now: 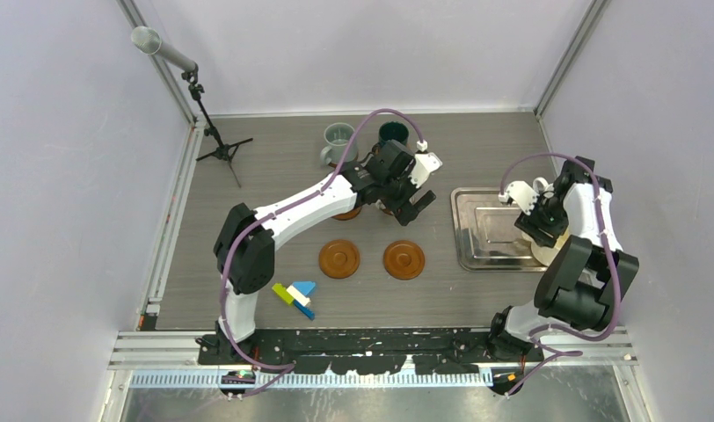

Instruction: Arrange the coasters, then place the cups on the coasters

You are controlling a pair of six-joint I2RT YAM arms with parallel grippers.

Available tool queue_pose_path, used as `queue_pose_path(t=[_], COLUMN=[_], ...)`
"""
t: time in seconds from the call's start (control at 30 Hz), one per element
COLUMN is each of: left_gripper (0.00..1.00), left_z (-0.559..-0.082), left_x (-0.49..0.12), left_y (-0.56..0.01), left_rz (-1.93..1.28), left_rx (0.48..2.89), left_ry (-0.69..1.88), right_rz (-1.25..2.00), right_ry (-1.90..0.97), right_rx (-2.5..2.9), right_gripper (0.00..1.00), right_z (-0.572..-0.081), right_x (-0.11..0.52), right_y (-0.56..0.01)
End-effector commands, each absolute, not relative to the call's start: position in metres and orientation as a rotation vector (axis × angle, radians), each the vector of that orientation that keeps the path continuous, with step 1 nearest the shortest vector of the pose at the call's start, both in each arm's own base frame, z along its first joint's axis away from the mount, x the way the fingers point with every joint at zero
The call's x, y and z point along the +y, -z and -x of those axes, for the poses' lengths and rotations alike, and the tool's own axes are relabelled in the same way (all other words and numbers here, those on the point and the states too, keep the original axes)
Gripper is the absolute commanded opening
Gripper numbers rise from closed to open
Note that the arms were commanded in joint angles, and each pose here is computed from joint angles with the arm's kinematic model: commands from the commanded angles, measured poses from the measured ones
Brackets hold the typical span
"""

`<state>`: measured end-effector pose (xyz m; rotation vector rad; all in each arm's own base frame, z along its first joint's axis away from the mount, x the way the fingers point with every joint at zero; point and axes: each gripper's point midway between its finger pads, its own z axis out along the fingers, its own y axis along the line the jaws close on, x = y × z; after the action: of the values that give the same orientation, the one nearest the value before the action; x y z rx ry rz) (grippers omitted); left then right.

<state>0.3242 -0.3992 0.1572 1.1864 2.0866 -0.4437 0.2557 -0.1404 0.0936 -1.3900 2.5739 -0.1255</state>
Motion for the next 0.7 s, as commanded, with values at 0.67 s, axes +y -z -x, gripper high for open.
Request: queue_pose_path(t=[0.67], left_gripper=[0.96], left_z=[-0.33], left_x=[-0.402], left_y=[-0.176], left_rz=[-1.165], left_rx=[2.06], left_ry=[0.475], right_rz=[1.512], right_ry=[0.202], right_rx=[2.521], right_gripper=[0.65], right_z=[-0.293], right_x=[-0.137], right_y=[-0.086])
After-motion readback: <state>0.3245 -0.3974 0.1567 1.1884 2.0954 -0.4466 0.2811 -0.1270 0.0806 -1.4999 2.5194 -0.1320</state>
